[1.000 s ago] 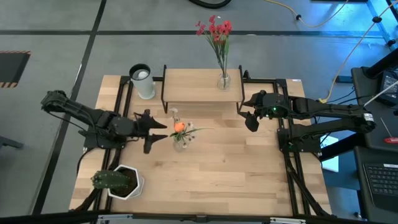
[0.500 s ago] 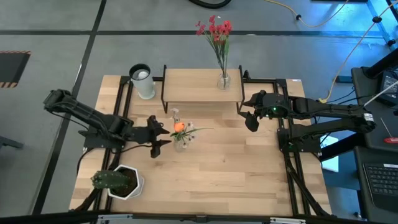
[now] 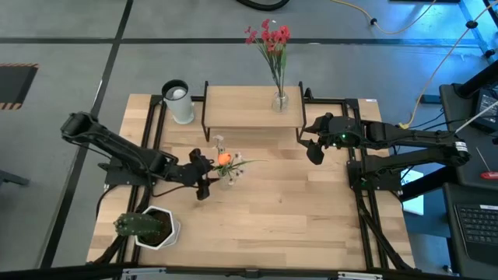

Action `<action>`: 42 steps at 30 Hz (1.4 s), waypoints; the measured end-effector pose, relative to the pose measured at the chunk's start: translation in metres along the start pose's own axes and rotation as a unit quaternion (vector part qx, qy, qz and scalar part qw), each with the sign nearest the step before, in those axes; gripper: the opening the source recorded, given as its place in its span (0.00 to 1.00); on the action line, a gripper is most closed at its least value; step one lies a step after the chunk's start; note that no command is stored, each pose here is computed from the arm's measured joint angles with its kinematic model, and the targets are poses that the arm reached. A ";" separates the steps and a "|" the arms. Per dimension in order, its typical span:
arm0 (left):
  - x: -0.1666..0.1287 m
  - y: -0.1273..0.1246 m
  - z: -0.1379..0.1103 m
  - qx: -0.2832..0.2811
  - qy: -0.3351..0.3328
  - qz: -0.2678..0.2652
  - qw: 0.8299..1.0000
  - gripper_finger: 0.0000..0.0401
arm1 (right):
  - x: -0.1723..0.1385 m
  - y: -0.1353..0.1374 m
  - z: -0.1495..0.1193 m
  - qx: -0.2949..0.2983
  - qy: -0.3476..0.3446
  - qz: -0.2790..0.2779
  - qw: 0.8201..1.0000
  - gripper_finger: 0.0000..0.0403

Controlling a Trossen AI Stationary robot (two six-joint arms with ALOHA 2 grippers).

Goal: Pick and place flowers into a vace then onto a shelf
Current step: Put the transparent vase on the shelf

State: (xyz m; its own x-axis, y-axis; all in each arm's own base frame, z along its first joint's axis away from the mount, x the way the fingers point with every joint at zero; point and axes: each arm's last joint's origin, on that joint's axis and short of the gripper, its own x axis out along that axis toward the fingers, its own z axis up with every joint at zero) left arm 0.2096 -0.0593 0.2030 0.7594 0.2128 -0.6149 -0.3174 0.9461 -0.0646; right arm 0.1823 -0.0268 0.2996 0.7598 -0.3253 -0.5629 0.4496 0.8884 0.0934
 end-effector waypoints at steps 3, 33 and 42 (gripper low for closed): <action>0.004 -0.001 -0.002 0.003 0.004 0.007 1.000 0.48 | 0.000 0.000 0.000 0.000 0.000 0.000 1.000 0.62; 0.032 -0.009 0.005 -0.054 -0.059 0.034 0.996 0.25 | 0.000 0.000 0.000 -0.002 0.002 0.000 1.000 0.62; 0.029 -0.010 0.017 -0.094 -0.099 0.027 0.990 0.25 | 0.000 0.000 -0.001 -0.003 0.006 -0.002 1.000 0.62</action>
State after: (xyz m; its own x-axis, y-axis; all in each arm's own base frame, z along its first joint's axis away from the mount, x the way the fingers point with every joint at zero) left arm 0.2447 -0.0581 0.1993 0.8291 0.3239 -0.4557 -0.4468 0.8738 -0.1918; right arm 0.1816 -0.0267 0.2986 0.7531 -0.3244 -0.5723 0.4488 0.8894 0.0864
